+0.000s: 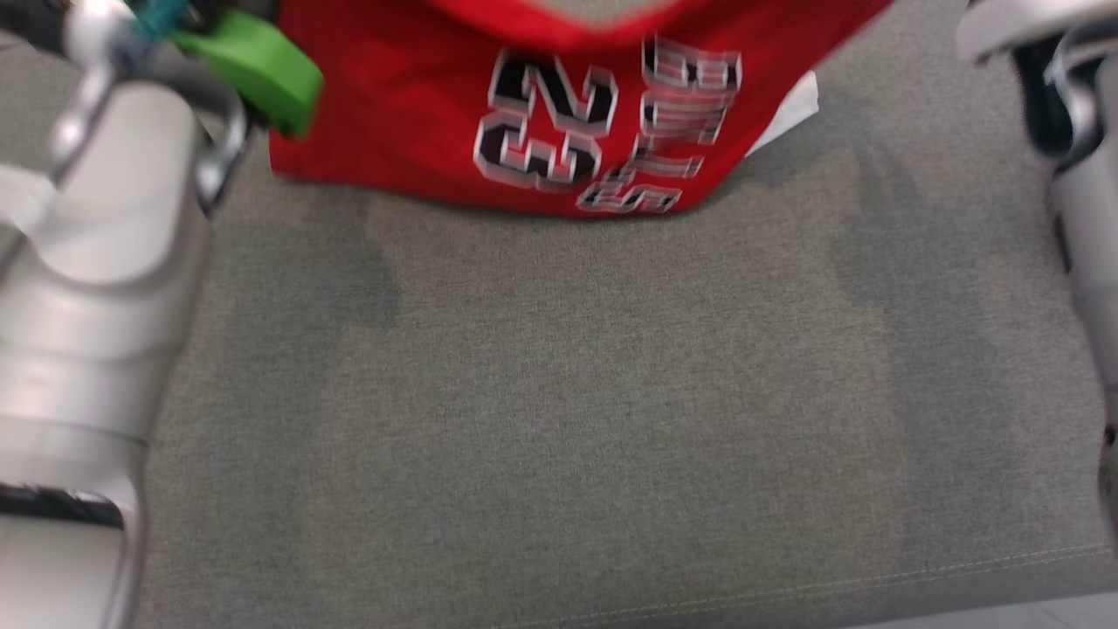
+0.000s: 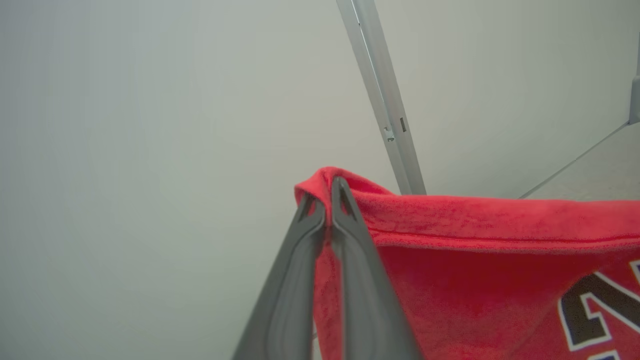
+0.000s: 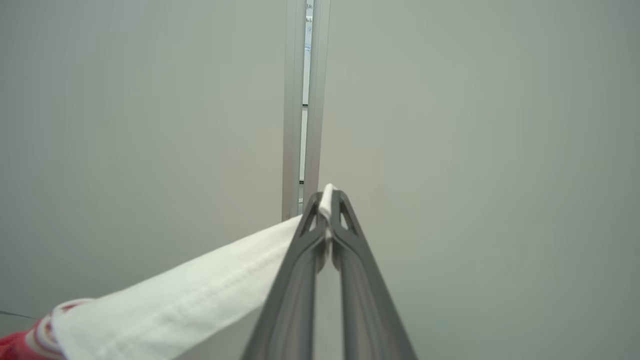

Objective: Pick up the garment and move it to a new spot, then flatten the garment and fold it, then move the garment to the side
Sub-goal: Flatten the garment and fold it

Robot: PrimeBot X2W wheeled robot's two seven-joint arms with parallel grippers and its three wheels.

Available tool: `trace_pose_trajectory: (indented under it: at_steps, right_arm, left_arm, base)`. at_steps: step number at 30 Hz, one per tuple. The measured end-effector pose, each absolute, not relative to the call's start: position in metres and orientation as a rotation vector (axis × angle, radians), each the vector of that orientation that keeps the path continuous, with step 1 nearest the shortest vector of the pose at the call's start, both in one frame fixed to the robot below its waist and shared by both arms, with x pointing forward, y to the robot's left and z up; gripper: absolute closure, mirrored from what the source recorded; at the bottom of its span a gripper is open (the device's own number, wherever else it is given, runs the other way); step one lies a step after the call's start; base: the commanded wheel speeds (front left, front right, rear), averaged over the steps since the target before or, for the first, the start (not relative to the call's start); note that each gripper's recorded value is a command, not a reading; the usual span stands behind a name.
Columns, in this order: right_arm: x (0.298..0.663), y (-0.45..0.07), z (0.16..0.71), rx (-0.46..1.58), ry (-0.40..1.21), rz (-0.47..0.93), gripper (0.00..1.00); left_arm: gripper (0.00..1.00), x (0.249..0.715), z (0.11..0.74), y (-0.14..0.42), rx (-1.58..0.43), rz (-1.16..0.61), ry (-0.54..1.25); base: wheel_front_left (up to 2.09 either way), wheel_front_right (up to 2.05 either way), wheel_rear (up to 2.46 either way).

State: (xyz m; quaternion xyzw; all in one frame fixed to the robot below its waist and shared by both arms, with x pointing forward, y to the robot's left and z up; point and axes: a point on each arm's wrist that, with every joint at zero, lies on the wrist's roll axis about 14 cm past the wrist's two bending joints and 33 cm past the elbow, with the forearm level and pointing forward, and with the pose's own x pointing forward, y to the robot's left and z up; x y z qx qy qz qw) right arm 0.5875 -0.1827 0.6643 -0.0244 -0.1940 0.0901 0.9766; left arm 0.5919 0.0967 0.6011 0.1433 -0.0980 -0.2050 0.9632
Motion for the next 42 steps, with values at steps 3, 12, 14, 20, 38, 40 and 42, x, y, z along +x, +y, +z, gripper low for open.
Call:
trace_pose_trajectory:
  at_steps: [3,12,14,20,38,40,42]
  right_arm:
    - [0.617,-0.195,0.714,-0.097,-0.492,0.133,1.0]
    - [0.615,-0.206,0.841,-0.21,-0.862,0.019,1.0]
    - [0.611,-0.205,0.849,-0.228,-0.895,0.013,1.0]
    - [0.627,-0.208,0.808,-0.26,-0.853,0.001,1.0]
    - [0.612,-0.25,0.486,0.037,-0.177,0.015,1.0]
    - [0.596,-0.251,0.477,0.072,-0.143,0.004,1.0]
    - [0.579,-0.25,0.469,0.104,-0.107,-0.001,1.0]
  left_arm:
    - [1.0,0.628,0.646,0.103,0.369,-0.388,-0.291]
    - [1.0,0.65,0.764,0.101,0.375,-0.265,-0.644]
    - [1.0,0.649,0.767,0.1,0.375,-0.267,-0.66]
    - [1.0,0.665,0.701,0.119,0.342,-0.262,-0.542]
    - [1.0,0.605,0.392,0.133,-0.018,-0.229,0.099]
    - [1.0,0.592,0.391,0.136,-0.053,-0.205,0.111]
    - [1.0,0.575,0.388,0.137,-0.081,-0.191,0.135]
  base:
    - [0.0,0.0,0.0]
    - [0.0,0.0,0.0]
    - [0.0,0.0,0.0]
    - [0.0,0.0,0.0]
    - [0.0,0.0,0.0]
    - [0.0,0.0,0.0]
    - [0.0,0.0,0.0]
